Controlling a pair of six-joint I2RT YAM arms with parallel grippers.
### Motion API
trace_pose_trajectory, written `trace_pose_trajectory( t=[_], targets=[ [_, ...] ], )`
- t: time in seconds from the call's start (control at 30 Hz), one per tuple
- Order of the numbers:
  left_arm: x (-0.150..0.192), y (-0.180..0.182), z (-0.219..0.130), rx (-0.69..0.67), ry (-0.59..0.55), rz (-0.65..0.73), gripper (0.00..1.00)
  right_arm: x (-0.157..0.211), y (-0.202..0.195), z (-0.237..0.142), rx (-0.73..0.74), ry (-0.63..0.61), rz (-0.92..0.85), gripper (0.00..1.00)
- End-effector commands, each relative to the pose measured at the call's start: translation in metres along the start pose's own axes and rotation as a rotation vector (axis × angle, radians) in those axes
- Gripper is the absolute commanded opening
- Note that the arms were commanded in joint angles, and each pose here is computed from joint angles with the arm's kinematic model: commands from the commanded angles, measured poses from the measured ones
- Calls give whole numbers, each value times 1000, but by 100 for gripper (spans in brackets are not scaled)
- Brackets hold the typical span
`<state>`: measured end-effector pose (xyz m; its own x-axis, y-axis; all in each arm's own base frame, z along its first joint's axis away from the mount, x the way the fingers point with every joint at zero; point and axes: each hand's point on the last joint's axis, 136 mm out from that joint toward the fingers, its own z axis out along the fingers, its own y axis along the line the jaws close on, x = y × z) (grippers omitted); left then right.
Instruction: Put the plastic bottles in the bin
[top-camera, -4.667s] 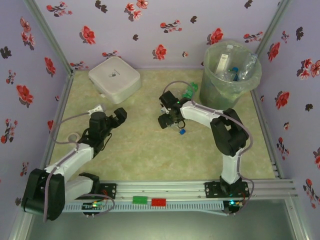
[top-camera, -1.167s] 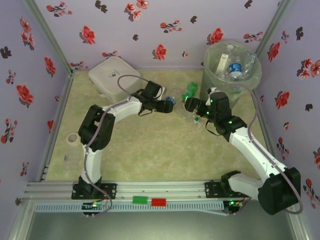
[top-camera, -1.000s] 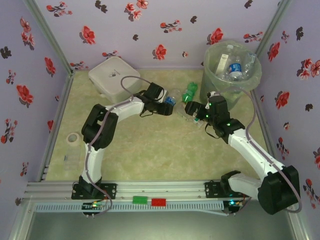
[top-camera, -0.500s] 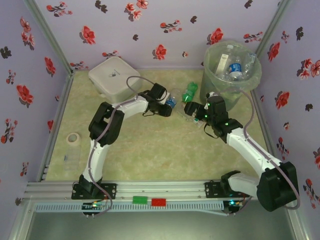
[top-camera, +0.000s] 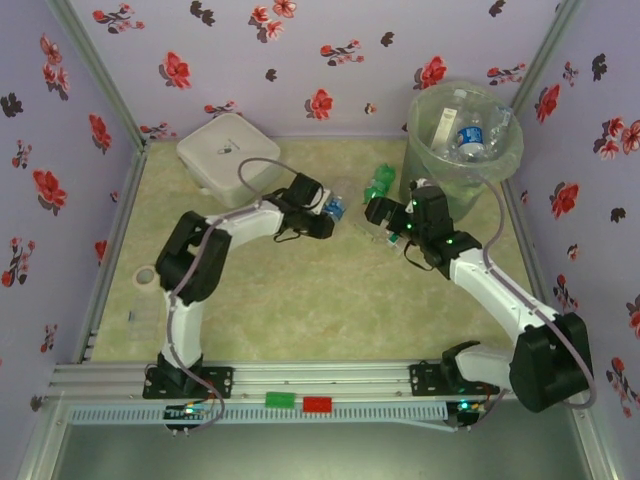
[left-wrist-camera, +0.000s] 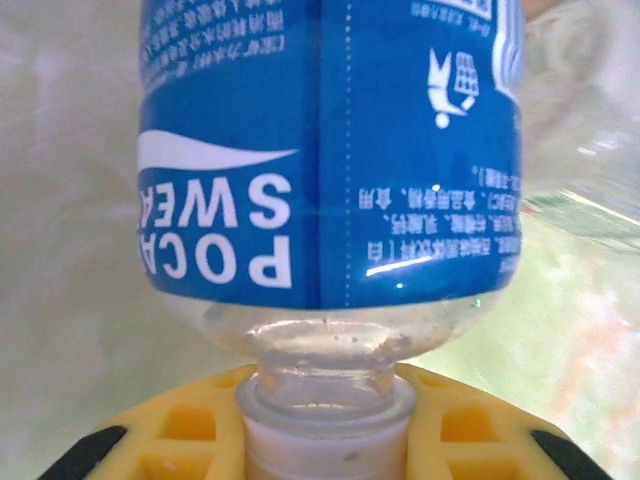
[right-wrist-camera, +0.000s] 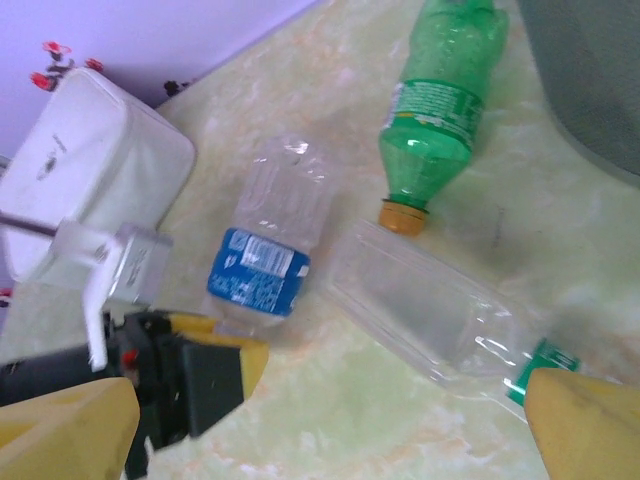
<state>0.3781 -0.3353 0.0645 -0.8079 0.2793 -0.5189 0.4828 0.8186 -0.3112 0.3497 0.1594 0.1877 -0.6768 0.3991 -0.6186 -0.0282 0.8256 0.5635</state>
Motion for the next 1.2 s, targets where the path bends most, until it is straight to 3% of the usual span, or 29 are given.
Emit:
trace_pose_trajectory(
  t=[0.0, 0.23, 0.57, 0.7, 0.87, 0.97, 1.03, 1.1, 1.17],
  targets=[
    [-38, -29, -53, 115, -221, -39, 0, -22, 36, 4, -132, -46, 45, 100],
    [-32, -56, -109, 315, -414, -123, 0, -28, 94, 17, -377, -57, 84, 99],
    [-8, -81, -136, 445, -451, -67, 0, -5, 148, 35, -487, -59, -16, 98],
    [1, -90, -142, 461, -453, -25, 0, 1, 146, 48, -468, -31, -18, 90],
    [6, -92, -145, 467, -453, -19, 0, 5, 143, 54, -452, -26, -38, 65],
    [6, -92, -147, 471, -458, -22, 0, 6, 141, 53, -442, -25, -43, 57],
    [5, -93, -148, 476, -463, -27, 8, 5, 139, 51, -428, -30, -49, 52],
    [2, -94, -152, 481, -473, -27, 28, 4, 137, 50, -415, -37, -58, 47],
    [1, -95, -156, 484, -485, -28, 67, -1, 137, 45, -404, -57, -78, 46]
  ],
)
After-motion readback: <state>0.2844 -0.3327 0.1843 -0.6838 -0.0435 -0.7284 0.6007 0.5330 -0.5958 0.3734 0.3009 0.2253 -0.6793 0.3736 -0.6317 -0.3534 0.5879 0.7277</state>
